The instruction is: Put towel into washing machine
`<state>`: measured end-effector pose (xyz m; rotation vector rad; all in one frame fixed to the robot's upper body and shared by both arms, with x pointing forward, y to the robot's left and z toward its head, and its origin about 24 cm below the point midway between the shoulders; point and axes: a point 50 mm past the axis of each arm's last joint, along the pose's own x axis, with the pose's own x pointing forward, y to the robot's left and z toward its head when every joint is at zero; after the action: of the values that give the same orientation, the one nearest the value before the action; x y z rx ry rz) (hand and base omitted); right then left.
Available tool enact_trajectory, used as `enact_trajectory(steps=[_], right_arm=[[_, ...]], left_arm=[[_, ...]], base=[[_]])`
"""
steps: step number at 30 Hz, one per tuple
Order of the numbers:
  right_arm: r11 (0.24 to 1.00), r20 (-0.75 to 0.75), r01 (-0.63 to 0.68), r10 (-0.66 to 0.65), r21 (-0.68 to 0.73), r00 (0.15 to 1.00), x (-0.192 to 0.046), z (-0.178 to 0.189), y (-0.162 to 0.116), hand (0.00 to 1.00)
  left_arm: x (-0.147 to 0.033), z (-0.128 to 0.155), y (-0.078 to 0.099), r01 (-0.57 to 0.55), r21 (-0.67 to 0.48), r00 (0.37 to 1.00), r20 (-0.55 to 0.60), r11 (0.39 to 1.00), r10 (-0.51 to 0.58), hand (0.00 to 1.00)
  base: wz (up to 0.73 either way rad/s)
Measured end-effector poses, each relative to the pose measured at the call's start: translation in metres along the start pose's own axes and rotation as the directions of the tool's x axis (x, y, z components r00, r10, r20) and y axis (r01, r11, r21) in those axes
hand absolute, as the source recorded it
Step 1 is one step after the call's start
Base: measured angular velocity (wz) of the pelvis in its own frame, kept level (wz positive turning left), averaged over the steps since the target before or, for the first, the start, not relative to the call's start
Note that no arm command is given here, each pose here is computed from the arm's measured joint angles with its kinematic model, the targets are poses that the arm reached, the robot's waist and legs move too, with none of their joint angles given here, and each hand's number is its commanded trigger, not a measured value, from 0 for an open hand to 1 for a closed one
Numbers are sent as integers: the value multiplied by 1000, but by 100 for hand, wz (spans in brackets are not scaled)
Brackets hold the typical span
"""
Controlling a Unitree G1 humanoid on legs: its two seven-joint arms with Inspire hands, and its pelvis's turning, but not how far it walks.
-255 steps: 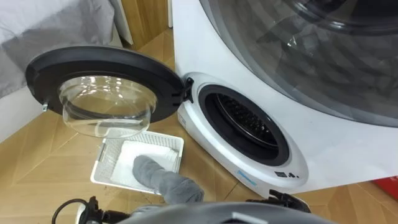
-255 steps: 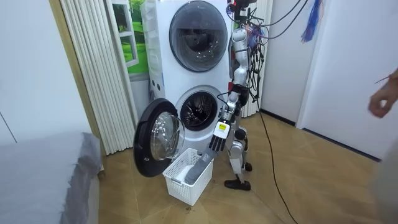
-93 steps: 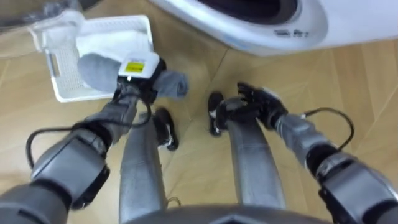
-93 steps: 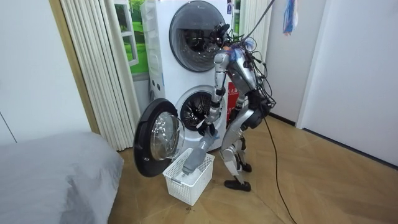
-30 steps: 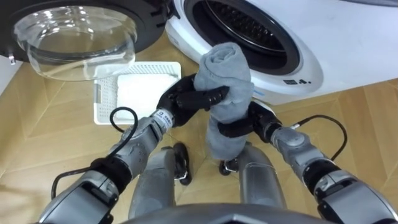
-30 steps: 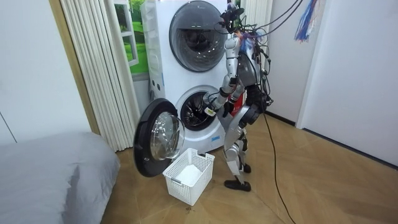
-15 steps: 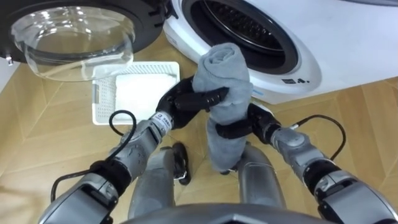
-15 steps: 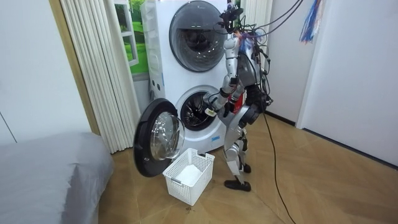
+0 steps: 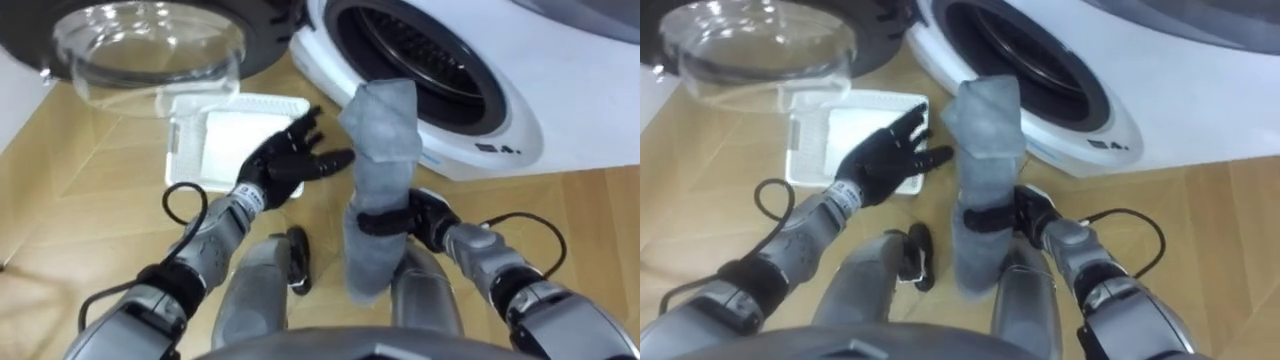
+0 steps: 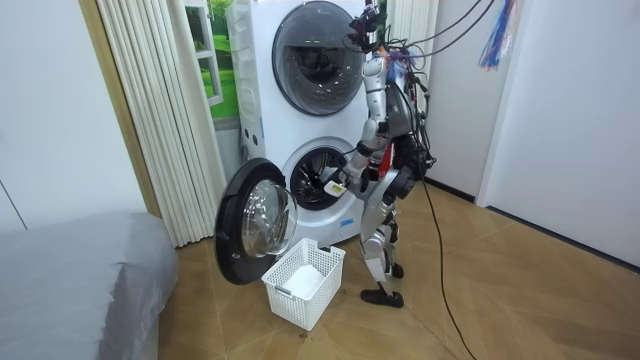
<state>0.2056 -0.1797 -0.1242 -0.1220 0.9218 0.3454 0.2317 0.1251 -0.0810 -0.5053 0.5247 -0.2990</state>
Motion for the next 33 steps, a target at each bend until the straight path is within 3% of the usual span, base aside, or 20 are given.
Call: enact_trajectory(steps=[11,22,33], right_arm=[[981,-61,36,-25,192,998,-1,2,-14,100],[935,-36,87,-79,344,996,-5,14,-33,100],[749,34,121,-188,652,982,-21,27,-71,100]], left_arm=[[-4,1,14,-131,-25,991,-11,991,131,0],[-1,-4,10,-170,-60,985,-48,984,168,0],[-4,-2,12,-165,-33,985,-64,986,162,0]], base=[[3],[6],[13]])
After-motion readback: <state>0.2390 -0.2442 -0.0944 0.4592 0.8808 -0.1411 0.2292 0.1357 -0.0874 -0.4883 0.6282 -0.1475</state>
